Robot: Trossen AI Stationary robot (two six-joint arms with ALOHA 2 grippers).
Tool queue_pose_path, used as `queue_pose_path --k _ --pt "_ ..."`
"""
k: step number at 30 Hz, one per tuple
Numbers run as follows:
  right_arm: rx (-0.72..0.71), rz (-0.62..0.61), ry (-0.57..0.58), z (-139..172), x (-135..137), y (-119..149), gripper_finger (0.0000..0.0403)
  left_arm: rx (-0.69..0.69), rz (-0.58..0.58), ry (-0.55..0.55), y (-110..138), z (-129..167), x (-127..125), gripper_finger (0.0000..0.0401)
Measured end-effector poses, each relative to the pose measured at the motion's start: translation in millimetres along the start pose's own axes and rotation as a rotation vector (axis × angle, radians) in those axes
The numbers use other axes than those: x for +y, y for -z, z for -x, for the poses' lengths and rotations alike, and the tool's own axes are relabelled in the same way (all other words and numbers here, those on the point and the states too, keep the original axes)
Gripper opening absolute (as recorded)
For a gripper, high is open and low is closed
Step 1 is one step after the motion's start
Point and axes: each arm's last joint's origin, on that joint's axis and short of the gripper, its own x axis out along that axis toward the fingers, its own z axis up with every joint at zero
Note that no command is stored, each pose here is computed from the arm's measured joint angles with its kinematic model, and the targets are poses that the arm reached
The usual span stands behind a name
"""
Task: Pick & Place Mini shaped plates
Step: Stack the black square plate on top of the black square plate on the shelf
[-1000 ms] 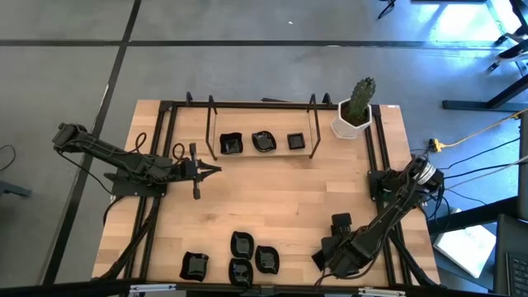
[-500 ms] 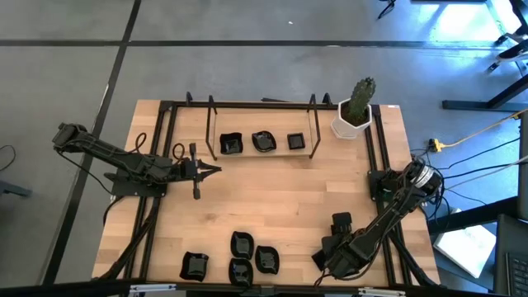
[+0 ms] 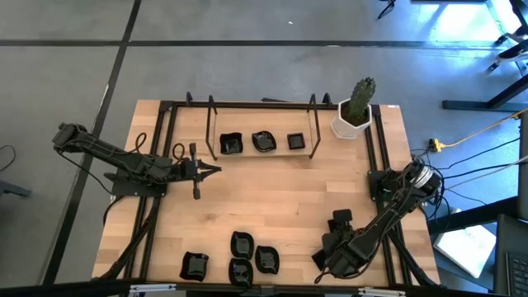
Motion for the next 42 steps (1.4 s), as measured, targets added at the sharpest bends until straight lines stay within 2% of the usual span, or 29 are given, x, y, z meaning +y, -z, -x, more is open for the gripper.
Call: queue_pose_path --k 5,10,15,19,23,26,34,38,42 --pt "0.006 -0.006 0.003 0 -1 0 0.0018 0.0 0.0 0.0 0 0 0 0.0006" --pt "0.015 0.004 0.011 8 -1 -1 0.0005 0.0 0.0 0.0 0 0 0 0.0006" --pt "-0.015 0.021 0.064 38 -4 -10 0.0007 0.0 0.0 0.0 0 0 0 0.0006" --pt "-0.112 -0.02 0.147 68 -17 -26 0.0003 0.0 0.0 -0.001 0 0 0 0.0006" --pt "-0.195 -0.115 0.215 99 -45 -47 0.0003 -0.001 0.0 0.0 0 0 0 0.0006" --pt "-0.222 -0.159 0.224 118 -71 -63 0.0003 -0.001 0.0 -0.001 0 0 0 0.0006" --pt "-0.251 -0.016 0.286 144 -143 -94 0.0003 -0.001 -0.002 -0.001 0 0 0 0.0006" --pt "-0.247 0.027 0.408 143 -178 -104 0.0003 0.001 -0.002 0.0 0 0 0 0.0006" --pt "-0.223 0.041 0.422 137 -213 -112 0.0003 0.003 -0.004 0.0 0 0 0 0.0006"
